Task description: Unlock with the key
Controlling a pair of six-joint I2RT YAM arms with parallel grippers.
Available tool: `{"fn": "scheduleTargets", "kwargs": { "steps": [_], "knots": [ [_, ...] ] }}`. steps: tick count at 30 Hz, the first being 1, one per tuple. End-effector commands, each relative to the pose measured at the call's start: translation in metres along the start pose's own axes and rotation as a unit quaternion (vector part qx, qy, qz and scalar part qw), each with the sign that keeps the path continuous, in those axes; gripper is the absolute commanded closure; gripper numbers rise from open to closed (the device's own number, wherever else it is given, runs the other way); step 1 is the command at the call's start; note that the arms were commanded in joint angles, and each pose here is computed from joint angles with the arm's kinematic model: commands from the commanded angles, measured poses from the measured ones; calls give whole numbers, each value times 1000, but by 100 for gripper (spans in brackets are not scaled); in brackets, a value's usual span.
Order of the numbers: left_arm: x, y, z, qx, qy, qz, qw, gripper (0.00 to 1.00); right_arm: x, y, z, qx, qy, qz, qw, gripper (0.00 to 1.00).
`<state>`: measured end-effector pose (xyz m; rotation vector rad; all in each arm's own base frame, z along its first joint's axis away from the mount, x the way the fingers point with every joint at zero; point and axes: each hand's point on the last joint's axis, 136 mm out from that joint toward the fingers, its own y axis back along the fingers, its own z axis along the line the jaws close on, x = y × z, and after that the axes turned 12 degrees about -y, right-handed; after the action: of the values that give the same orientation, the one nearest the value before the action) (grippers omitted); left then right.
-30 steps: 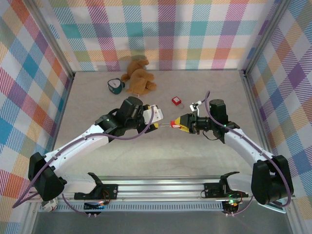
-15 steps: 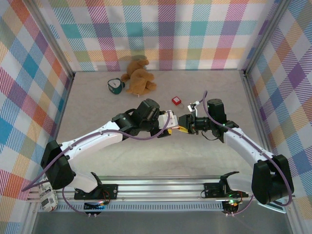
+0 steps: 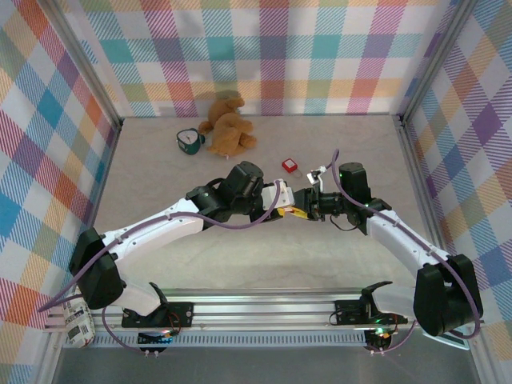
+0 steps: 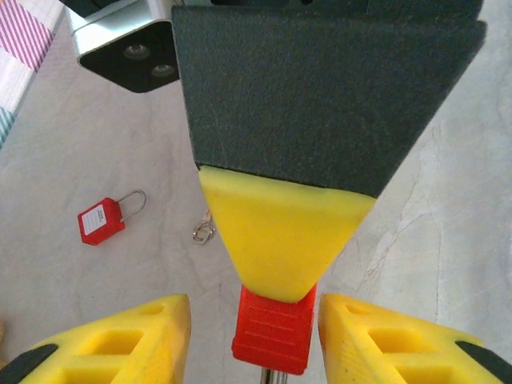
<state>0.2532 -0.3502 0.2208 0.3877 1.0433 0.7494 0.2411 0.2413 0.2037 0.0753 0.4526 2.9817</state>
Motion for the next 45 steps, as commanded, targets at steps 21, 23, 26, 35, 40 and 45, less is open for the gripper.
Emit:
{"fn": "scheduleTargets", "kwargs": {
  "steps": [21, 23, 26, 35, 40, 45],
  "knots": [
    [6, -8, -19, 41, 17, 5, 999, 80, 0, 5, 27, -21, 47, -5, 999, 62],
    [5, -7, -17, 37, 17, 4, 999, 88, 1, 5, 27, -20, 46, -5, 999, 62],
    [4, -6, -14, 28, 15, 3, 999, 96, 1, 5, 26, -19, 45, -6, 999, 61],
    [10, 1, 14, -77, 15, 4, 997, 100, -16, 20, 10, 58, 0, -95, 994, 19],
    [18, 19, 35, -205, -48, 17, 977, 100, -21, 29, -8, 85, -83, -147, 982, 15],
    [20, 33, 41, -302, -134, 44, 943, 100, -21, 27, -7, 55, -130, -156, 978, 16]
  ]
}}
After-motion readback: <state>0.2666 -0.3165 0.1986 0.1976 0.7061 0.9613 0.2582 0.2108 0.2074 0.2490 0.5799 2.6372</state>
